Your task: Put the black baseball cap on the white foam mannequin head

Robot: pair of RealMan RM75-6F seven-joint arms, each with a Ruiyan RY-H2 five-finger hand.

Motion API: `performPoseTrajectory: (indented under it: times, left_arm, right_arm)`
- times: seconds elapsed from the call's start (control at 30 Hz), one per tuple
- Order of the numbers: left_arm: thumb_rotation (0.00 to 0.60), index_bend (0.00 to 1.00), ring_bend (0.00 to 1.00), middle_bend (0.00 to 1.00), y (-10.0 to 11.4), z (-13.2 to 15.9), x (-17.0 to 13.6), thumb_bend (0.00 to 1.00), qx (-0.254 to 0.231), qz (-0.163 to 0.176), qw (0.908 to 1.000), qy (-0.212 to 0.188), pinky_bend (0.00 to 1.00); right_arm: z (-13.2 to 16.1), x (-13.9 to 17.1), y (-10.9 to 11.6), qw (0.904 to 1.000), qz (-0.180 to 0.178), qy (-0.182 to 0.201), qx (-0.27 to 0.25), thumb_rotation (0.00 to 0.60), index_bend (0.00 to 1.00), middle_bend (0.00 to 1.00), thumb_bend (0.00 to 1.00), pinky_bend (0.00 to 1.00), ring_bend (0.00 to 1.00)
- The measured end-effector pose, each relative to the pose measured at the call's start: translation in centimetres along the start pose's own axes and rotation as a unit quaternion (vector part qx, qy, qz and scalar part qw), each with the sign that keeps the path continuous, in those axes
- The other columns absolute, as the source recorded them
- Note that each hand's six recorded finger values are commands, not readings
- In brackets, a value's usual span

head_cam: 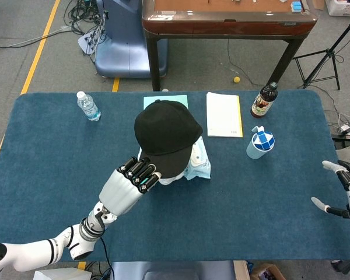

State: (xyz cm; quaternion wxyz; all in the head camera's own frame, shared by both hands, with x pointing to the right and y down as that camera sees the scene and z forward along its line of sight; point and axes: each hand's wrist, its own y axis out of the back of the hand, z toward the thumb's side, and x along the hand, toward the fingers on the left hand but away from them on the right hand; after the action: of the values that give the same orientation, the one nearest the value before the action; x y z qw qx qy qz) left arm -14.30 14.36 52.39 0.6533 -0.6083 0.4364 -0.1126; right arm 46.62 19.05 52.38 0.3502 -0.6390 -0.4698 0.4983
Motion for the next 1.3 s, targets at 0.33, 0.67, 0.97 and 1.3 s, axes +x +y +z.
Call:
performPoseTrajectory:
  times: [0.33, 0.67, 0.97, 1.3]
  left_arm:
    - [0.6, 0.71, 0.45, 0.68, -1.9, 2.5, -3.0, 0.39, -0.003, -0.039, 0.9979, -0.051, 0.62]
    - [0.6, 0.51, 0.42, 0.6, -3.1, 3.5, -6.1, 0.38, 0.015, -0.089, 0.9935, -0.068, 0.62]
    - [0.6, 0.15, 0.34, 0.46, -2.7, 2.4, -7.5, 0.12, 0.032, -0.117, 0.992, -0.037, 0.57]
    - [0.6, 0.12, 0.32, 0.42, -1.9, 2.1, -9.1, 0.03, 0.037, -0.14, 0.9892, -0.025, 0.55]
  right_arm:
    - [-0.2, -0.3, -0.1, 1.0, 0.002, -0.006, 0.001, 0.6, 0.22, 0.29, 0.0, 0.24, 0.16]
    - [-0.4, -0.5, -0.3, 0.9999, 0.003, -0.01, 0.002, 0.6, 0.22, 0.29, 0.0, 0.24, 0.16]
    - [-0.3, -0.6, -0.5, 0.9999, 0.006, -0.014, 0.007, 0.6, 0.22, 0.29, 0.0, 0.24, 0.16]
    - [-0.2, -0.8, -0.9, 0.9998, 0.01, -0.015, 0.013, 0.6, 0.22, 0.29, 0.0, 0.24, 0.16]
